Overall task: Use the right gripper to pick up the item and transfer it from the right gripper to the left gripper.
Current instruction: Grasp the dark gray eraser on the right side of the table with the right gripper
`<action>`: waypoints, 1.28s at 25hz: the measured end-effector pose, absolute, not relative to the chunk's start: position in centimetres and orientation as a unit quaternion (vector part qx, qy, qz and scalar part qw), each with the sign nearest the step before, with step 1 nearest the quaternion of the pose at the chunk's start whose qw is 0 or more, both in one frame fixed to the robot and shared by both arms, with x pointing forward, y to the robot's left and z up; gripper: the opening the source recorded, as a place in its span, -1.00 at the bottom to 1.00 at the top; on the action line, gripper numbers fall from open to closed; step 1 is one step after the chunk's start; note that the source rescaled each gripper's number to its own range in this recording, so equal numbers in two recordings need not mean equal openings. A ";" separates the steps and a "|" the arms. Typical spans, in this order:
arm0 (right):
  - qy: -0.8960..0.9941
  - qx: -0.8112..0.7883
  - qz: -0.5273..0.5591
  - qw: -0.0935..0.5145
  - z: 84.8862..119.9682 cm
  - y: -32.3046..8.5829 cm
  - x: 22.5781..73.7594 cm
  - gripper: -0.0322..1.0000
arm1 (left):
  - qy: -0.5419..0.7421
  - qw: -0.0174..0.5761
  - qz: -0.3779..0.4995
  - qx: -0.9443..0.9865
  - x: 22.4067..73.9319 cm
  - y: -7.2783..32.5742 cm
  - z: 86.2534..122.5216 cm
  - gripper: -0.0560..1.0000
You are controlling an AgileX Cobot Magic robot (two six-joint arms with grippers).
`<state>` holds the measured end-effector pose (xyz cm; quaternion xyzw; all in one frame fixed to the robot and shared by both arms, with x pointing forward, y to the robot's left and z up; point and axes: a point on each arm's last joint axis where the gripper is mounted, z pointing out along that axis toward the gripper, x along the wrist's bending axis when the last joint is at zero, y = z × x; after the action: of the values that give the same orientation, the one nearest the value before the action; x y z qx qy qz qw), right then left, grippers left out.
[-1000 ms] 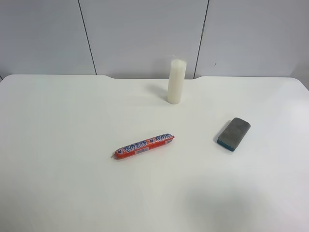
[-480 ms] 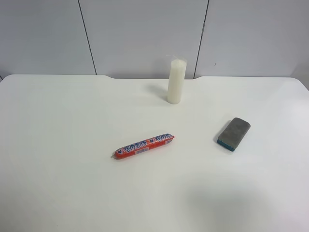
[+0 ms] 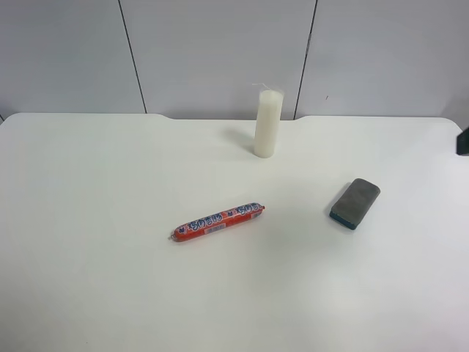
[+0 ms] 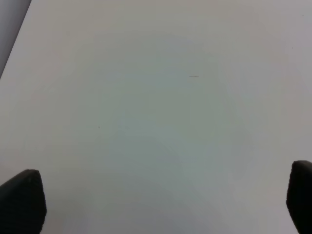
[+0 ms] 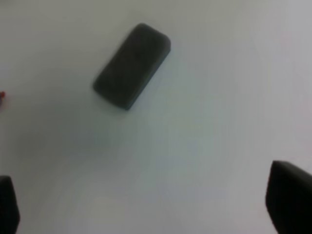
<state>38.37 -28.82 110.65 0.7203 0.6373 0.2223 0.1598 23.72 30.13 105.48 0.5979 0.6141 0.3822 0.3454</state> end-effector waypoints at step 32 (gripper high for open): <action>0.490 0.867 0.081 -0.039 92.8 -26.8 55.1 1.00 | 0.614 0.345 0.382 0.598 23.7 30.1 105.5 1.00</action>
<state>55.11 -26.79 92.77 0.8670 0.4902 0.0806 -0.0387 23.72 30.13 105.48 0.5979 0.6141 0.3822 0.3454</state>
